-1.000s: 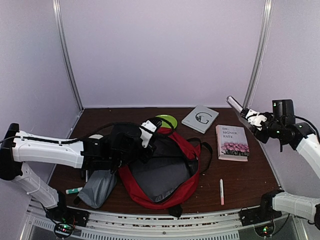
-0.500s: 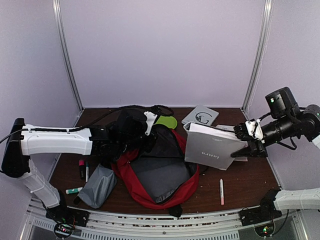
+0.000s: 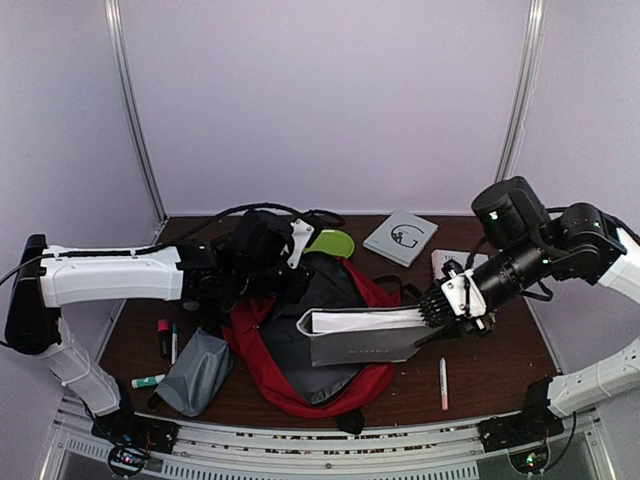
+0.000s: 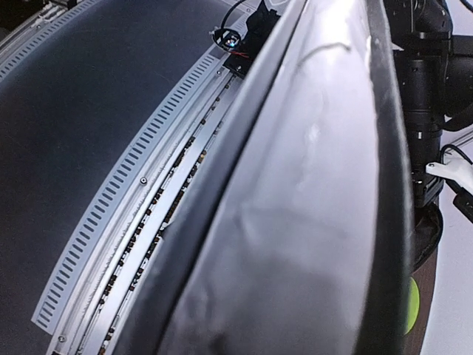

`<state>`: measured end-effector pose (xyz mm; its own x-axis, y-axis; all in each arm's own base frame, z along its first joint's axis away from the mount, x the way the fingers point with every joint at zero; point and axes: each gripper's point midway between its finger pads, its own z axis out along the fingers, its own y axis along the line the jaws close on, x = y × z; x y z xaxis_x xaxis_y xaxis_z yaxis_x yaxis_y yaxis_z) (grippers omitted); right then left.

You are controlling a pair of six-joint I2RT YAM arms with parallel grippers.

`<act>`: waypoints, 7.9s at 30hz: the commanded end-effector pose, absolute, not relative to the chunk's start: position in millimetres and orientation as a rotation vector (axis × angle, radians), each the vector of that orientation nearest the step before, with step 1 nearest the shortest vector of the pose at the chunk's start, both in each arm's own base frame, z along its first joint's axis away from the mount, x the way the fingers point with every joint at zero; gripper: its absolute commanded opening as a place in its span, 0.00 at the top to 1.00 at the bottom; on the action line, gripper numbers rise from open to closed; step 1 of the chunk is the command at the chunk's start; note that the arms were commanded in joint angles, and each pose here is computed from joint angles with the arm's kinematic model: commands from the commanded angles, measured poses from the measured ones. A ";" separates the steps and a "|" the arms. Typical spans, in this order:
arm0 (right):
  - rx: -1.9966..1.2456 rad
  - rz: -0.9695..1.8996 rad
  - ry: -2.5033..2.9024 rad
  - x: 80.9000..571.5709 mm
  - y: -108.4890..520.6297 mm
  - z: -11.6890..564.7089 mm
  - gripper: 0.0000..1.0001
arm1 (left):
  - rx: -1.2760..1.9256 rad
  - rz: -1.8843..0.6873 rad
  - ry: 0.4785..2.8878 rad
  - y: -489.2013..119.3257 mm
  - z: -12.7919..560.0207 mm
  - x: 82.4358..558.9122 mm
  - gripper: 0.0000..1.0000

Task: Pack the student bag
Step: Place the book in the largest pocket of the bag, then adjust the book in the largest pocket of the bag, then pick up the book from the corner of the board, then place the book in the largest pocket of the bag.

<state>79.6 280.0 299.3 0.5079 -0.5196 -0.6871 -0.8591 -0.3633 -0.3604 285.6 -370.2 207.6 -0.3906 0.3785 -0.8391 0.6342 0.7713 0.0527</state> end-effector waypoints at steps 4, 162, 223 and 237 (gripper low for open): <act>-2.091 0.363 0.944 113.6 326.0 294.2 0.66 | 0.858 -0.517 1.889 -378.7 266.1 265.1 1.00; -0.070 0.809 2.843 328.5 -42.5 64.7 0.53 | 0.915 -0.708 1.891 -389.0 240.3 239.4 1.00; -0.414 1.441 2.326 267.0 74.2 228.3 1.00 | 0.808 -0.495 1.942 -371.4 233.0 269.4 1.00; -1.101 1.536 2.114 149.9 187.5 257.4 1.00 | 0.636 -0.417 1.969 -355.9 234.6 315.4 1.00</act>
<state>171.8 162.7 249.5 -0.7406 -0.3494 -0.5740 -0.6639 0.2484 0.7054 293.1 -356.1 206.9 -0.4031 0.3527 -0.8445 0.6448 0.7642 0.0114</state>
